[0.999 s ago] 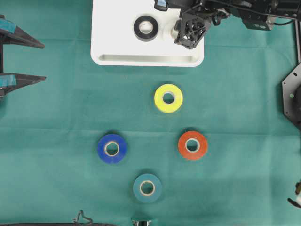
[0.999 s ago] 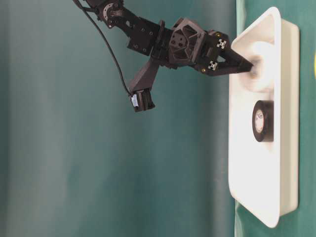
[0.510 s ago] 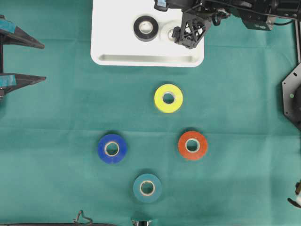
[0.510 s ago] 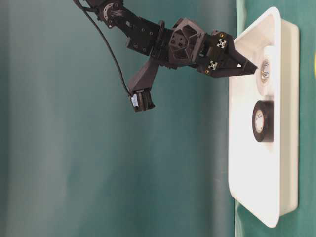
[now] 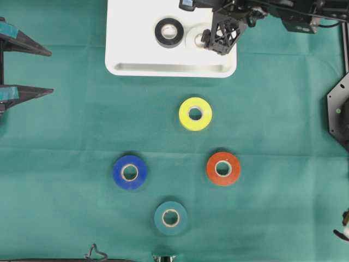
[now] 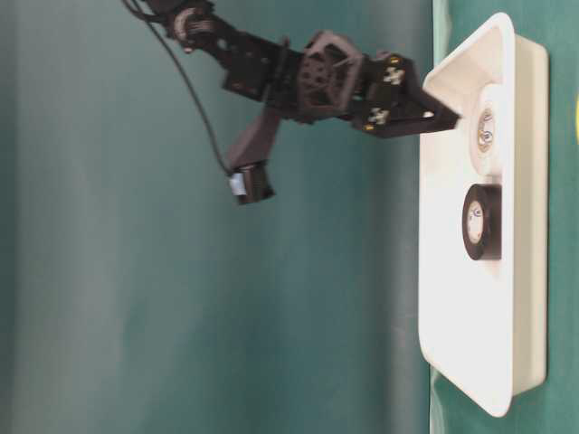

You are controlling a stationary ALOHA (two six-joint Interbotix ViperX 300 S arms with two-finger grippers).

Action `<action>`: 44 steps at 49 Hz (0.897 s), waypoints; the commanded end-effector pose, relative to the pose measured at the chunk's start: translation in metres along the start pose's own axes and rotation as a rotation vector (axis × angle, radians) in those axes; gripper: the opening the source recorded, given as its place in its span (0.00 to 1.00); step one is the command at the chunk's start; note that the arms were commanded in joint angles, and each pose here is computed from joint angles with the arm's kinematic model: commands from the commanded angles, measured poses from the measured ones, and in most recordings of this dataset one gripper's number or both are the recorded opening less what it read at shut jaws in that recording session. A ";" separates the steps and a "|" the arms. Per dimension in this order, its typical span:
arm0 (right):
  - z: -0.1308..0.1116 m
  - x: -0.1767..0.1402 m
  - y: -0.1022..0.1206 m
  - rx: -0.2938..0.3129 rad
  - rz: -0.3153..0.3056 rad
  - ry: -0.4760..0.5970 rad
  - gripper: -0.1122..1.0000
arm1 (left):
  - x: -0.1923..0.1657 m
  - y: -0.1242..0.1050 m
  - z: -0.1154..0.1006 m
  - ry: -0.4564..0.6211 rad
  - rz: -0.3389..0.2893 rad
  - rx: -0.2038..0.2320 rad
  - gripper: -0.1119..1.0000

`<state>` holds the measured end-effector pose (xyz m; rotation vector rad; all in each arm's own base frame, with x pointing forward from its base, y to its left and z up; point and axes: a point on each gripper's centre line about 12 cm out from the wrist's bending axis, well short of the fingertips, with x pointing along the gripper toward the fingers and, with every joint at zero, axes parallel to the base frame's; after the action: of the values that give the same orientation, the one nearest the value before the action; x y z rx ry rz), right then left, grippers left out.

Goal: Pick up the tape from a random location and place it into the white case.
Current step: 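Lower the white tape roll into the tray and open right gripper, then withdraw the right gripper from the tray to the right side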

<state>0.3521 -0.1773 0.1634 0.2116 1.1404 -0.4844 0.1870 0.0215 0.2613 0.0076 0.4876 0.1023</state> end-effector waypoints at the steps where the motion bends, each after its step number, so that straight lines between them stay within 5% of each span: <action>1: 0.016 -0.028 -0.004 0.006 -0.008 -0.059 0.91 | 0.000 0.001 0.005 -0.014 0.002 -0.006 0.97; 24: 0.032 -0.109 -0.021 0.005 -0.083 -0.068 0.91 | 0.000 0.001 0.005 -0.015 0.003 -0.004 0.97; 44: 0.033 -0.114 -0.021 0.006 -0.084 -0.080 0.91 | 0.000 0.001 0.005 -0.015 0.002 -0.004 0.97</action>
<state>0.3316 -0.1784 0.2644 0.1557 1.1235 -0.5578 0.1871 0.0215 0.2614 0.0061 0.4860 0.1021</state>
